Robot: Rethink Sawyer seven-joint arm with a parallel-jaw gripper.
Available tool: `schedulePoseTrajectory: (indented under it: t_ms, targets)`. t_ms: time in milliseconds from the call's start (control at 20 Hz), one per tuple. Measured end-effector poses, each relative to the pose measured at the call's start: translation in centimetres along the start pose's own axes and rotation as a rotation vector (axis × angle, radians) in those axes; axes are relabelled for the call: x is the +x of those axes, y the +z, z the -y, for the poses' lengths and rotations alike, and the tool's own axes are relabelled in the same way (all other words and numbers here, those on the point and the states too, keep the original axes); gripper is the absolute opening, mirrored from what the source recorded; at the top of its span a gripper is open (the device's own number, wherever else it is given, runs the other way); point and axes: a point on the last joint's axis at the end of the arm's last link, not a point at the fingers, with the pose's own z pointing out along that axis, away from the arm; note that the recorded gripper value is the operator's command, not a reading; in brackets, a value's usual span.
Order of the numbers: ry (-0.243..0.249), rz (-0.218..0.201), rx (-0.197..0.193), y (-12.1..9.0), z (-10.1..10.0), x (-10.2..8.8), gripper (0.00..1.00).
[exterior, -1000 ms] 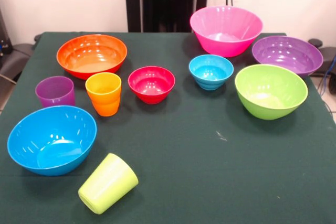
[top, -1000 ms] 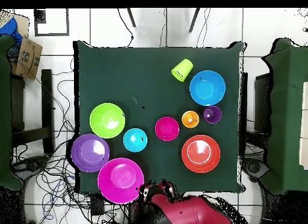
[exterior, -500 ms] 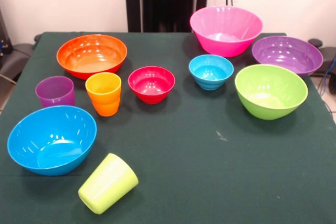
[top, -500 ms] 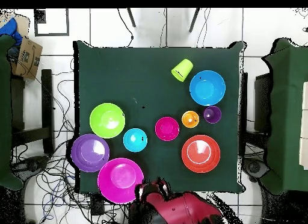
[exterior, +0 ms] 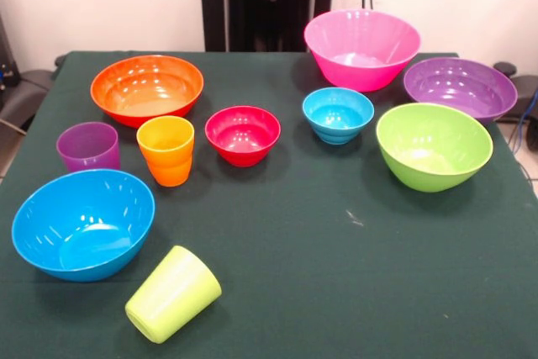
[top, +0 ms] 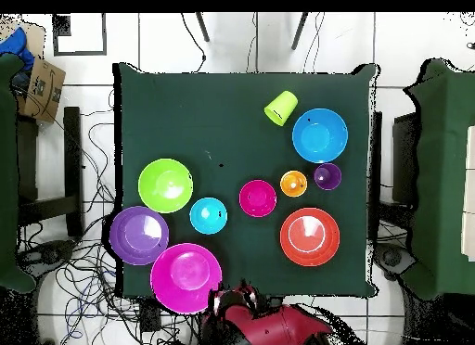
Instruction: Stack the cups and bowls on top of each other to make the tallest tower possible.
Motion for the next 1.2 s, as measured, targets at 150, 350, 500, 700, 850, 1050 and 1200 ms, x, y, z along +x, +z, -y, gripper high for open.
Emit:
schedulePoseTrajectory:
  t_ms: [150,350,500,700,850,1050,1200]
  targets:
    - [0.014,-0.002,0.001,0.4,-0.1,0.8,1.0]
    - [0.039,-0.003,0.01,0.8,-0.4,2.6,1.0]
    - [0.063,0.005,0.021,1.1,-0.5,3.6,1.0]
    - [0.129,0.025,0.047,1.4,-0.4,4.4,1.0]
    - [0.182,0.037,0.067,1.3,-0.2,4.6,1.0]
    - [0.284,0.055,0.1,1.3,-0.2,5.1,1.0]
    - [0.344,0.067,0.115,1.3,-0.4,5.5,1.0]
